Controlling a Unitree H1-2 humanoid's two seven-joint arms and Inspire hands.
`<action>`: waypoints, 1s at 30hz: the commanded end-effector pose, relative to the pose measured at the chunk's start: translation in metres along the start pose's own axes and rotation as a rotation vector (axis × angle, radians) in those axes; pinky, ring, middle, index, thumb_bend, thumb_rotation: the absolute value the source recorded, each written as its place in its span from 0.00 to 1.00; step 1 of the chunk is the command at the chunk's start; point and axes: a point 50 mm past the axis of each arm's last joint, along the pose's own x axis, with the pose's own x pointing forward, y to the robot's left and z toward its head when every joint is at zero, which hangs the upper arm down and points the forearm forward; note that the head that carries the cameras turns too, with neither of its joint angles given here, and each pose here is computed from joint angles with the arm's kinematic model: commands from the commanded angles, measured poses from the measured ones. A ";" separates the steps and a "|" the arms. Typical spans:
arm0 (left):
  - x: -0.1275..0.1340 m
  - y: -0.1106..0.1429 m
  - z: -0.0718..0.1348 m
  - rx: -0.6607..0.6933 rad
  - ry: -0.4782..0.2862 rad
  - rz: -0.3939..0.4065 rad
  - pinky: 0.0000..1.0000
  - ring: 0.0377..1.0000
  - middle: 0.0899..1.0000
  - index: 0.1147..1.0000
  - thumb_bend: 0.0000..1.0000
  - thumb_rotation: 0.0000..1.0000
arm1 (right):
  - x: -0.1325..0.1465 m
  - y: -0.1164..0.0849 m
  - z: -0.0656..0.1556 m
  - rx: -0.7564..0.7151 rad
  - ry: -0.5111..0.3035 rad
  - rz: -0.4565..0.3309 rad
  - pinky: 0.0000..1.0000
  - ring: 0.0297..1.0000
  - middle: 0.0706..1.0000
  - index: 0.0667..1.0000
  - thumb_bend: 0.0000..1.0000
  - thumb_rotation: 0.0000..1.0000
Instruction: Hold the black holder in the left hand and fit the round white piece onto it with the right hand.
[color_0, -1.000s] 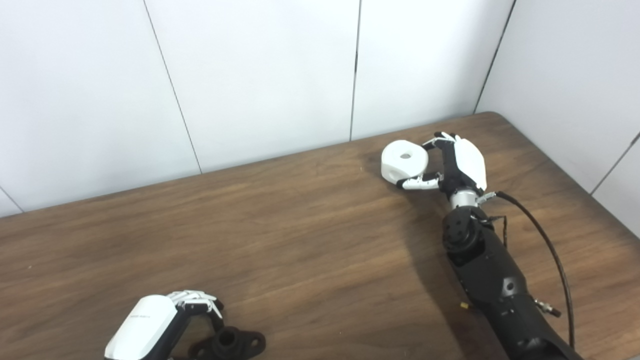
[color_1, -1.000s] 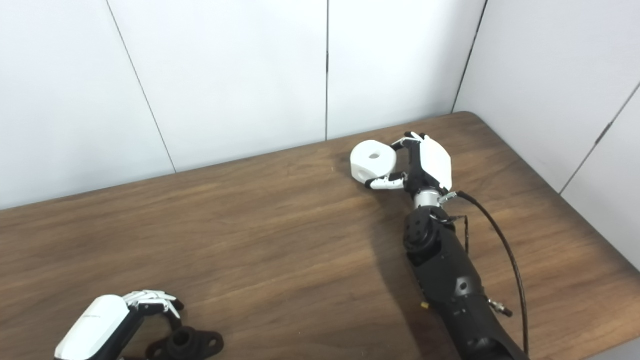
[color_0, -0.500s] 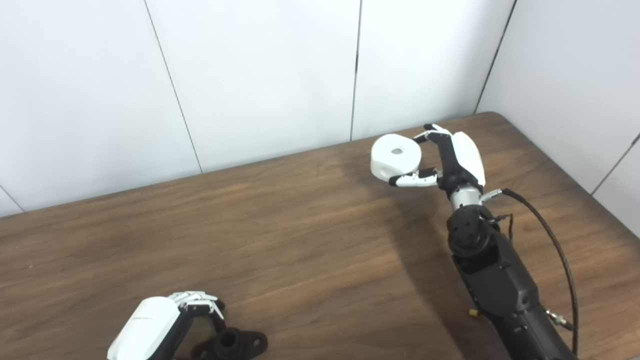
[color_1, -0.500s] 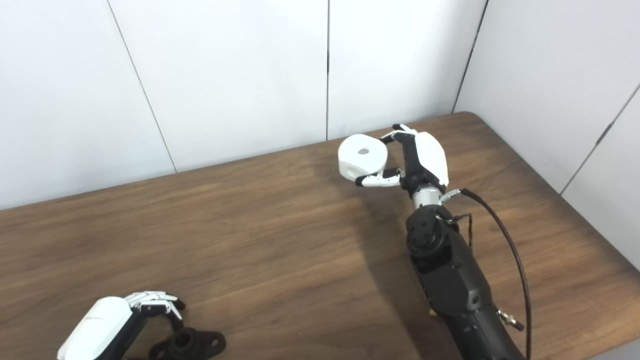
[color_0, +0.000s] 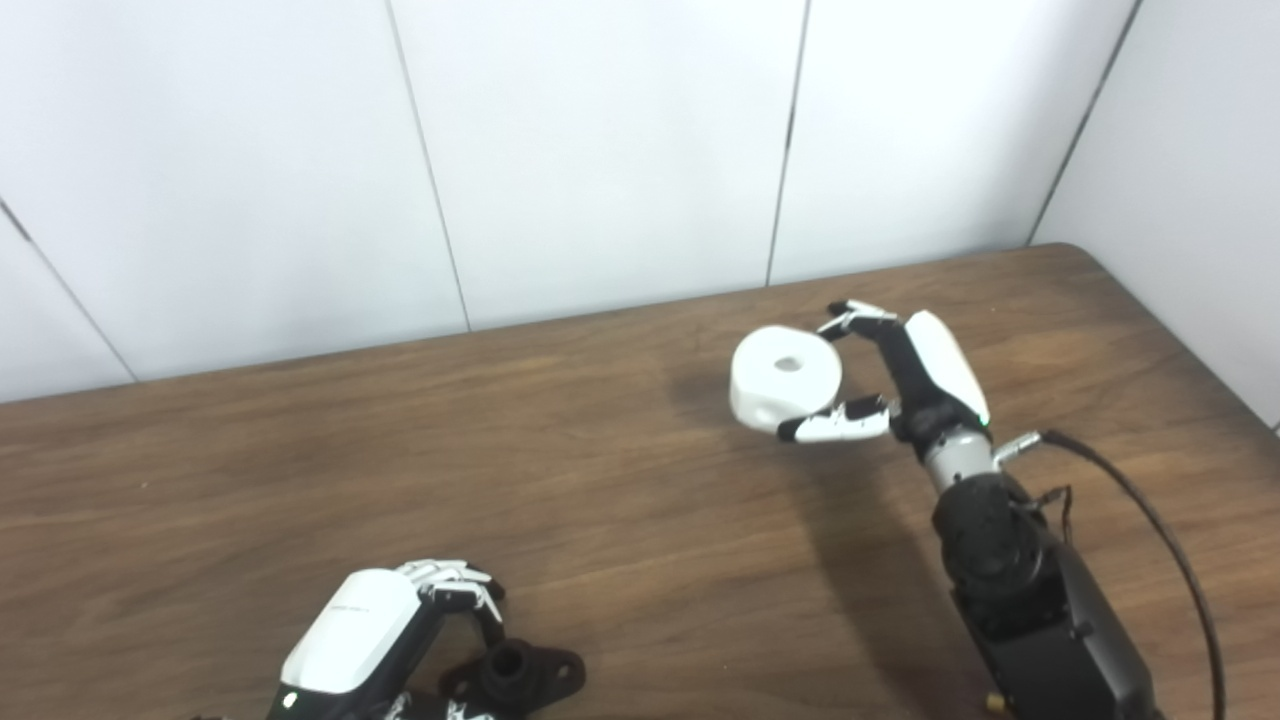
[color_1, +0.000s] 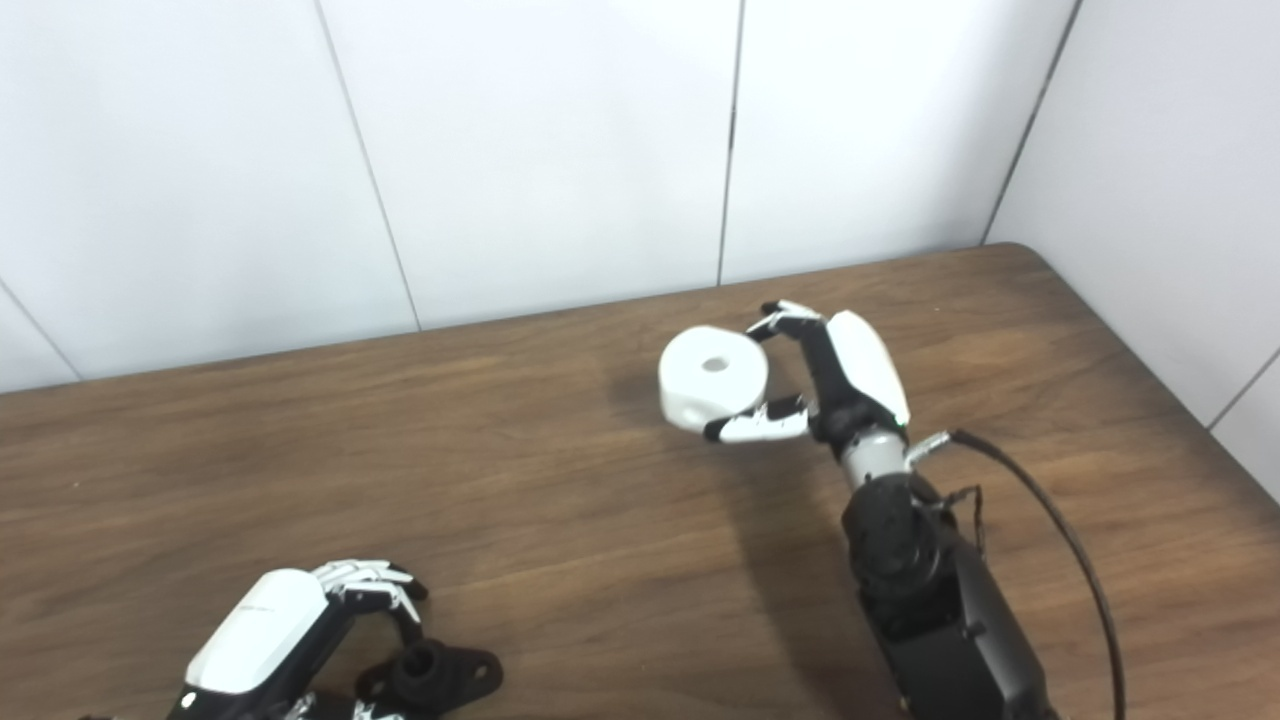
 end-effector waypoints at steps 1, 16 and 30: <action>0.000 -0.011 0.004 -0.003 0.005 -0.059 0.84 0.80 0.72 0.42 0.52 0.05 | -0.001 -0.010 0.019 0.002 -0.078 -0.031 0.89 0.87 0.84 0.45 0.52 0.14; 0.007 -0.016 0.014 -0.002 0.009 -0.050 0.85 0.81 0.73 0.42 0.52 0.05 | -0.045 -0.001 0.056 0.057 -0.224 0.122 0.89 0.90 0.84 0.45 0.52 0.14; 0.016 -0.020 0.023 -0.001 0.028 -0.054 0.87 0.83 0.74 0.42 0.52 0.05 | -0.075 0.004 0.076 0.131 -0.291 0.213 0.84 0.88 0.83 0.45 0.52 0.14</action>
